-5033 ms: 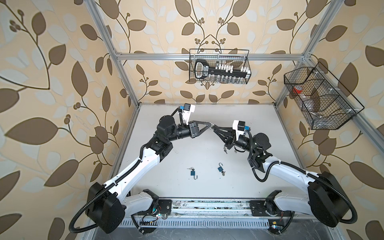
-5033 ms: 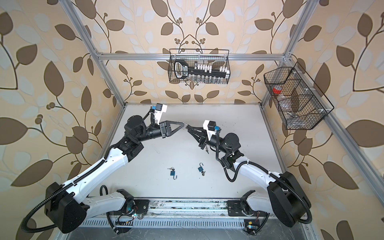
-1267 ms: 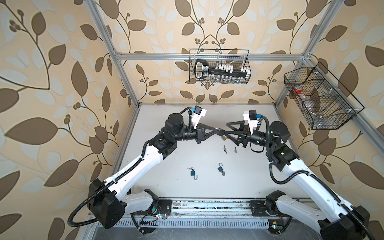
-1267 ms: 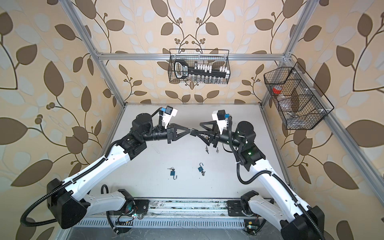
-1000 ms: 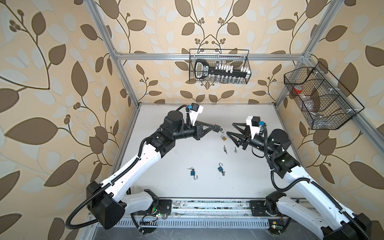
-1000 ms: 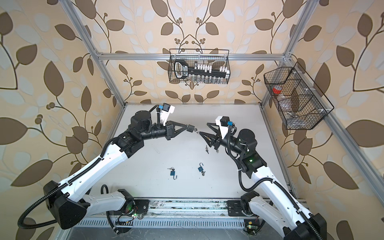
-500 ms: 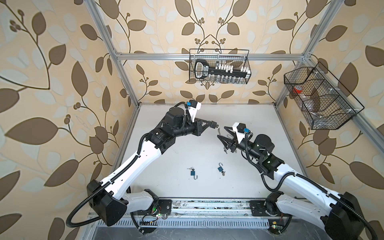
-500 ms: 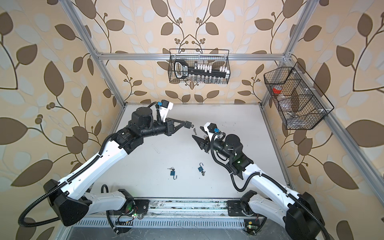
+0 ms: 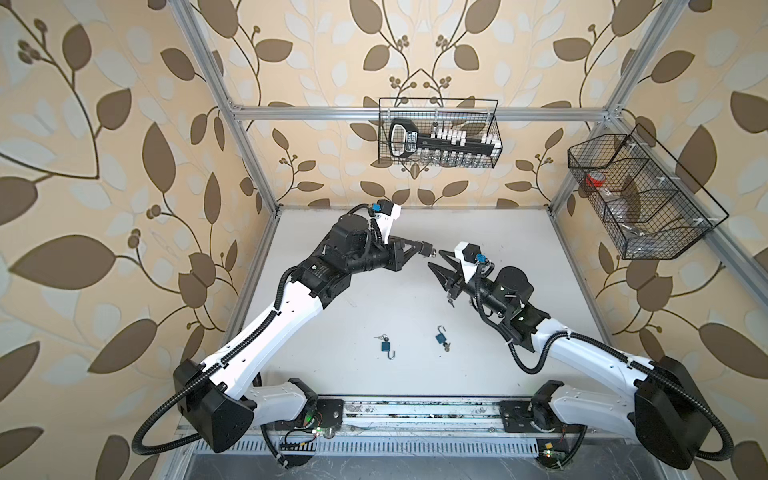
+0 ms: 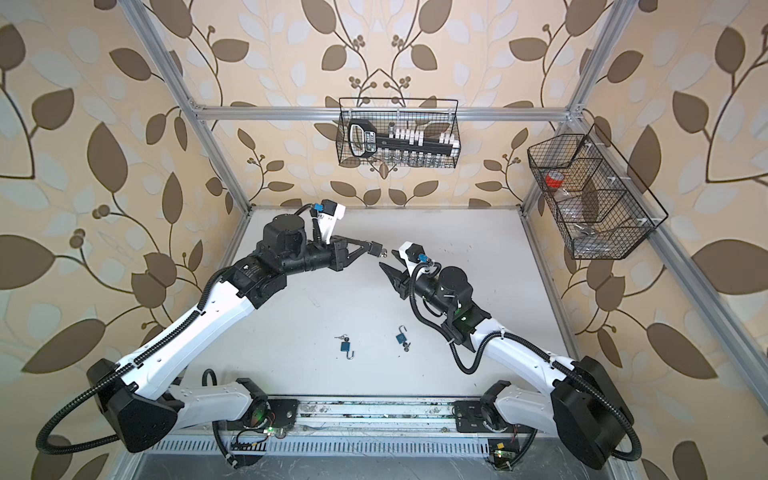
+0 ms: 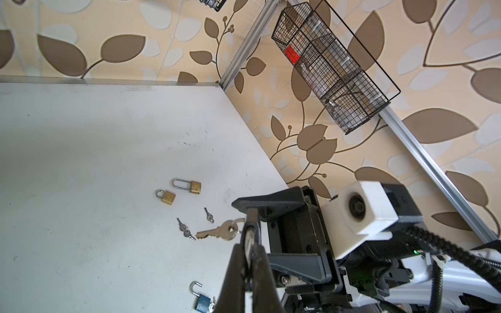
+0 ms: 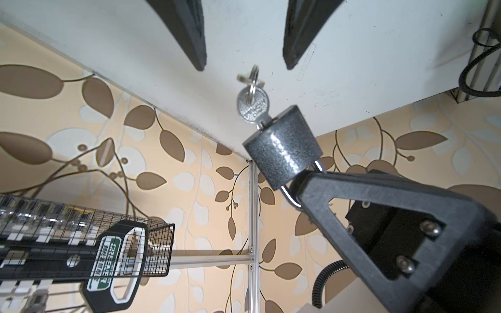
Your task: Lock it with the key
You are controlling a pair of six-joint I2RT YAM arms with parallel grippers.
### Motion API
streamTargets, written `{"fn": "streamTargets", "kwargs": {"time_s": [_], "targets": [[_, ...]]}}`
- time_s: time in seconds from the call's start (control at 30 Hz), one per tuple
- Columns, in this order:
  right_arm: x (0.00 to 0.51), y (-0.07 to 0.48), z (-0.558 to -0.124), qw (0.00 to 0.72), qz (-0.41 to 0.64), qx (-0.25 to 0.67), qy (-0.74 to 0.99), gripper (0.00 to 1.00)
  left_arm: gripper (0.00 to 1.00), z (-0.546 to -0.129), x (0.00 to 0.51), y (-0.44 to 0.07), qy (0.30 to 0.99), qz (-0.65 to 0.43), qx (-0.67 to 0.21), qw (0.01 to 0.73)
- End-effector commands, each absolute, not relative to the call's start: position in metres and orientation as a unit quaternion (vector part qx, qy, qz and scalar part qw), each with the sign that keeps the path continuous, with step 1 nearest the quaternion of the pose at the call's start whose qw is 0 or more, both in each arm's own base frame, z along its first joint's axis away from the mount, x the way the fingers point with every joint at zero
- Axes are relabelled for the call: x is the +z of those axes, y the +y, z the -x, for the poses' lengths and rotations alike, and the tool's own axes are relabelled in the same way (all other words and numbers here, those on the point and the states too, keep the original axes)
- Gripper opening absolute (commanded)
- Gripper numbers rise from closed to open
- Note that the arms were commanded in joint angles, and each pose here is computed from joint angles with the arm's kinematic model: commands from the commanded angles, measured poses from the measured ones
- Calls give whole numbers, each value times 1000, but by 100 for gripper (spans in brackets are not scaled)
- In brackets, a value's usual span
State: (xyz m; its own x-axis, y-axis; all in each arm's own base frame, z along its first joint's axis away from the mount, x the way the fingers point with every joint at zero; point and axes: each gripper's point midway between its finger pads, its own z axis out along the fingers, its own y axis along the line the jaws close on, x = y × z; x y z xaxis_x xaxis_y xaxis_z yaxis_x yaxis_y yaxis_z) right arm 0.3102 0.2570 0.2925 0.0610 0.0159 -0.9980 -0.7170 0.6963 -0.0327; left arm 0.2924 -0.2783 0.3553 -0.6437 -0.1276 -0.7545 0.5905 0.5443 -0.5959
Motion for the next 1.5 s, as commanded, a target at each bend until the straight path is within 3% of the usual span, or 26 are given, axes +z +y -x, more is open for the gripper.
{"fn": "streamTargets", "kwargs": {"time_s": [0.0,0.6,1.1,1.47], "targets": [[320,261,-311,698,274,280,600,42,0,-286,382,-279,753,-161,-477,424],[318,265,-314,691,270,289,605,23,0,-282,384,-281,747,-167,-487,420],[313,260,-318,688,258,280,618,0,0,-281,385,-280,745,-168,-487,424],[303,235,-329,689,207,256,646,0,0,-279,390,-274,743,-165,-480,436]]}}
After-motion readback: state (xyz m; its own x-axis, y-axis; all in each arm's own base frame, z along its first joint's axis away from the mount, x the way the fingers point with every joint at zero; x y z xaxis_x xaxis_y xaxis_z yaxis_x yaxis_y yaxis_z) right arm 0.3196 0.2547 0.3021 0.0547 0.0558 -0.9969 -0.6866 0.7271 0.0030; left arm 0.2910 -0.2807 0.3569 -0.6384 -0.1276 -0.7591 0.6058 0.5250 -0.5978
